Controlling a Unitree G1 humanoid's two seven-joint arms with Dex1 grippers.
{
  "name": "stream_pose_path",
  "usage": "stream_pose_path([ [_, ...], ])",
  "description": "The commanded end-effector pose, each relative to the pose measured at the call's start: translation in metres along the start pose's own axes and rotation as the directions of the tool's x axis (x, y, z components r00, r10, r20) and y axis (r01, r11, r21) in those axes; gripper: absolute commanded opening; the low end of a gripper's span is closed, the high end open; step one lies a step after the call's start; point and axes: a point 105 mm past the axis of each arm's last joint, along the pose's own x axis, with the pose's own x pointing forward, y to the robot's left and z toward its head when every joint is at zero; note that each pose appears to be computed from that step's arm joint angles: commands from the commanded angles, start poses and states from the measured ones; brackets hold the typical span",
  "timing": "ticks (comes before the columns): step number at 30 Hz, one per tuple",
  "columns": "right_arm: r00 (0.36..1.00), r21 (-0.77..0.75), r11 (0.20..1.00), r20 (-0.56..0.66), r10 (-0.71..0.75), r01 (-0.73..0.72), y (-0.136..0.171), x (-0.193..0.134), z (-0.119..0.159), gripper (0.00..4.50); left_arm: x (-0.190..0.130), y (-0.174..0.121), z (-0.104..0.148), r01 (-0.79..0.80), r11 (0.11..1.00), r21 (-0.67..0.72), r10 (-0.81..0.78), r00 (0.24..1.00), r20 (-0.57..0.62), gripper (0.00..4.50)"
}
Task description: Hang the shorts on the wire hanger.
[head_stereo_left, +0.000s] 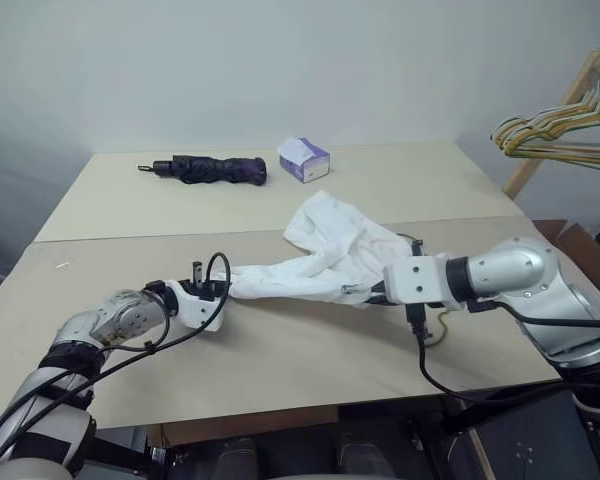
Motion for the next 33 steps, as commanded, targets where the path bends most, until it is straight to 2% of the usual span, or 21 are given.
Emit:
stream_pose_path([
  [1, 0.999, -0.029, 0.999, 0.014, -0.033, 0.033, -0.007, -0.01, 0.007, 0.0, 0.001, 0.005, -0.002, -0.019, 1.0, 0.008, 0.019, 1.0, -0.009, 0.02],
  [8, 0.999, -0.02, 0.999, 0.014, -0.034, 0.034, -0.006, -0.009, 0.005, 0.0, -0.006, 0.019, -0.005, -0.047, 0.999, 0.005, 0.048, 0.999, -0.01, 0.02],
  [11, 0.999, -0.018, 0.999, 0.017, -0.032, 0.032, -0.004, -0.008, 0.005, 0.0, -0.008, 0.023, -0.004, -0.06, 0.998, -0.022, 0.06, 0.998, 0.0, 0.65],
  [17, 0.999, -0.009, 0.999, 0.021, -0.034, 0.035, -0.003, -0.007, 0.005, 0.0, -0.011, 0.029, 0.013, -0.145, 0.989, 0.032, 0.141, 0.985, 0.099, 2.56],
  [21, 0.999, -0.007, 0.999, 0.021, -0.034, 0.035, -0.002, -0.006, 0.005, 0.0, -0.012, 0.025, 0.022, -0.189, 0.981, 0.04, 0.181, 0.973, 0.146, 2.56],
  [24, 0.999, -0.007, 0.999, 0.022, -0.031, 0.031, -0.001, -0.005, 0.006, 0.0, -0.012, 0.013, 0.026, -0.147, 0.986, 0.08, 0.132, 0.977, 0.169, 2.56],
  [33, 0.999, -0.006, 0.999, 0.016, -0.033, 0.033, -0.001, -0.007, 0.006, 0.0, -0.008, 0.0, 0.008, -0.079, 0.995, 0.063, 0.075, 0.995, 0.068, 2.56],
])
